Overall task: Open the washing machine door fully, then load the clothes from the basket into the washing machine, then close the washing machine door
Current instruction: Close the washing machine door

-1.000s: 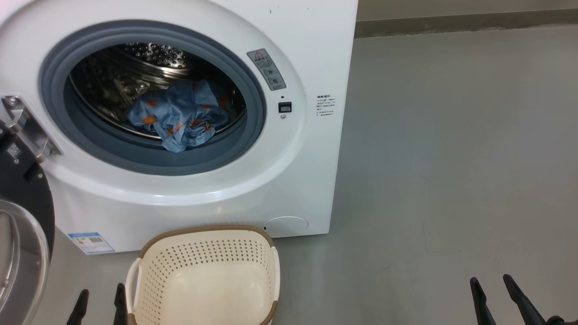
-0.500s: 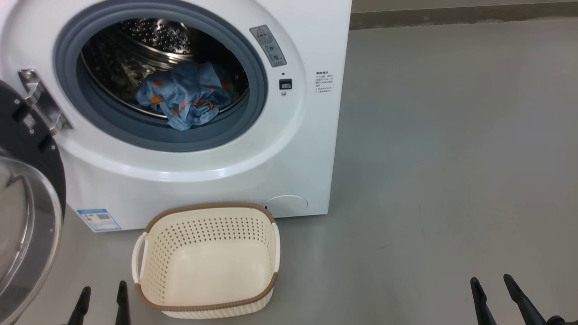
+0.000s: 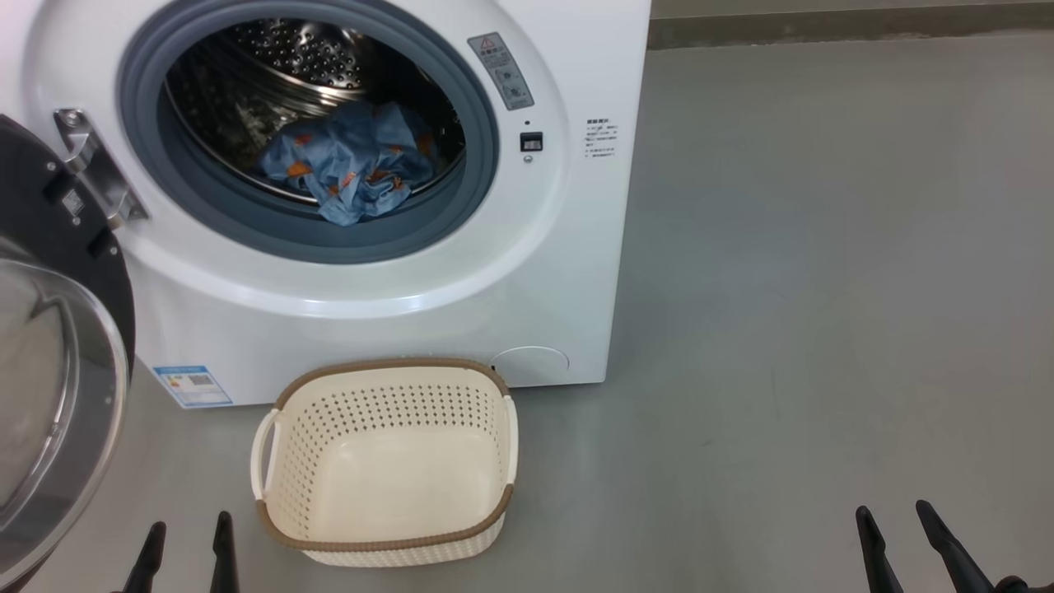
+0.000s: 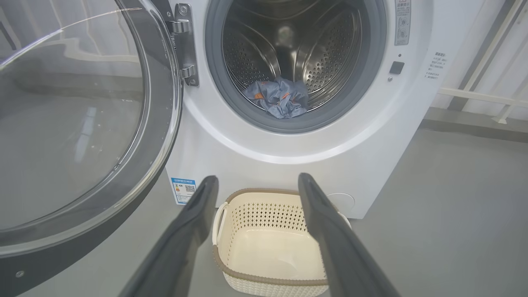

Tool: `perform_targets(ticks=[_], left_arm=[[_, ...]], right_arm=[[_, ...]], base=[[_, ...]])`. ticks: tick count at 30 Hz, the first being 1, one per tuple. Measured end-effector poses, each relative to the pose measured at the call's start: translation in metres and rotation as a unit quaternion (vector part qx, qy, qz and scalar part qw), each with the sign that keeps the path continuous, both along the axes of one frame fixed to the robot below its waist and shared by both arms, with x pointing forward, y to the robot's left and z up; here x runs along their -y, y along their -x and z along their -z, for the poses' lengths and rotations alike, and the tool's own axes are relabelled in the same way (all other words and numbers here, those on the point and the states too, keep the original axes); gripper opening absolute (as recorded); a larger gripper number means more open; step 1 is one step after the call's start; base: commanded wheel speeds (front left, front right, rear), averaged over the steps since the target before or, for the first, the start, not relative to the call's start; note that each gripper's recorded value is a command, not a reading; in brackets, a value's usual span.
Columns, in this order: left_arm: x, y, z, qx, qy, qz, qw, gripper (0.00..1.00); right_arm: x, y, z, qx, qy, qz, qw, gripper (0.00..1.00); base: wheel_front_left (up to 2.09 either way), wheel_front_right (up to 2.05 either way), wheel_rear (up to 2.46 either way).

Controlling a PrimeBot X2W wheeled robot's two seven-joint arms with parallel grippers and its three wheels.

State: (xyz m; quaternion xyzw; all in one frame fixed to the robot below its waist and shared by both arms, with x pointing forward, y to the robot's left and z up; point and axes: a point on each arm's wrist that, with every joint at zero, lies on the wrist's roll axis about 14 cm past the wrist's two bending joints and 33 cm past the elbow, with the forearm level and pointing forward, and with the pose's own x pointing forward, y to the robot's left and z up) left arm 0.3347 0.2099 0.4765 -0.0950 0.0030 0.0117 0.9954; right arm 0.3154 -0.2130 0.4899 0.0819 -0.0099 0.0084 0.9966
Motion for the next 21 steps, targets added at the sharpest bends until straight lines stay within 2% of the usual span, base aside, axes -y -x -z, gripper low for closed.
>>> perform_targets(ticks=[10,21], left_arm=[[-0.017,0.013,0.001,-0.002,0.005,-0.034,0.999,1.00],[-0.064,0.052,0.001,0.001,0.011,-0.128,0.992,1.00]], right_arm=[[-0.024,-0.014,0.001,-0.002,-0.003,-0.040,0.999,1.00],[-0.089,-0.042,-0.001,0.004,-0.006,-0.147,0.989,1.00]], base=[[0.00,0.00,0.00],[0.00,0.00,0.00]])
